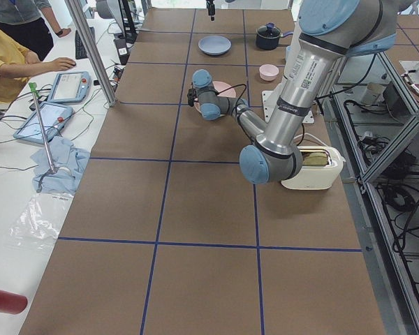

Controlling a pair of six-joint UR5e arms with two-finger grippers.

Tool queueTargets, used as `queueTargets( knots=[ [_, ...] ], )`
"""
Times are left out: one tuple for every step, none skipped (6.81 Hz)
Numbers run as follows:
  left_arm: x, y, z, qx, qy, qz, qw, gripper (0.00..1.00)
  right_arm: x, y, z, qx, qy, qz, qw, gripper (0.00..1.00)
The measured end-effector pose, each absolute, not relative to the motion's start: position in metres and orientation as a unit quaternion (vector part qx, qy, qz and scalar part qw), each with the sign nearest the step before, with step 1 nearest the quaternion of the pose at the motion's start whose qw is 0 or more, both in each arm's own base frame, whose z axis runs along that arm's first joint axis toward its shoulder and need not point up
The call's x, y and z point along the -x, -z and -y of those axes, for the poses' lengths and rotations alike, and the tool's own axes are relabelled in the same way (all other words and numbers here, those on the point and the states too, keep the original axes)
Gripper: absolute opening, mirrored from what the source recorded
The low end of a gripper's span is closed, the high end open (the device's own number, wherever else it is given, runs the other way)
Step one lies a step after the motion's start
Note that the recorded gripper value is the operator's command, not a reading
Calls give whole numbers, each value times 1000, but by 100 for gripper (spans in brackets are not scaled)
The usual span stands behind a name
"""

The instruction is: Stack three plates with pink and blue

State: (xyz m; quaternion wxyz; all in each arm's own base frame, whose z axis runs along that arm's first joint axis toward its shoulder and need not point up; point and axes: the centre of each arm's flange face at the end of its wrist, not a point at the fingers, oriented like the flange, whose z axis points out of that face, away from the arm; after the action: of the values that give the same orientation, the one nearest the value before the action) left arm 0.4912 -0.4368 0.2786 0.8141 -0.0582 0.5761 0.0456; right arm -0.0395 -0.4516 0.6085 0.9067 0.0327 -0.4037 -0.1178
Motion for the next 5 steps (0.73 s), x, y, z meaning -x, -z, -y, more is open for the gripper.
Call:
queueTargets(
  knots=[
    [-493, -277, 436, 58, -47, -577, 813, 13, 40, -609, 451, -32, 118, 404, 907, 100],
    [-494, -276, 435, 59, -49, -577, 813, 17, 40, -609, 451, -32, 118, 404, 907, 100],
    [-496, -276, 434, 59, -49, -577, 813, 30, 41, -609, 451, -31, 119, 404, 907, 100],
    [-497, -277, 434, 59, -50, -578, 813, 55, 41, -610, 451, -30, 119, 404, 907, 100],
    [-498, -276, 433, 57, -53, -581, 810, 64, 42, -612, 451, -28, 119, 405, 906, 100]
  ],
)
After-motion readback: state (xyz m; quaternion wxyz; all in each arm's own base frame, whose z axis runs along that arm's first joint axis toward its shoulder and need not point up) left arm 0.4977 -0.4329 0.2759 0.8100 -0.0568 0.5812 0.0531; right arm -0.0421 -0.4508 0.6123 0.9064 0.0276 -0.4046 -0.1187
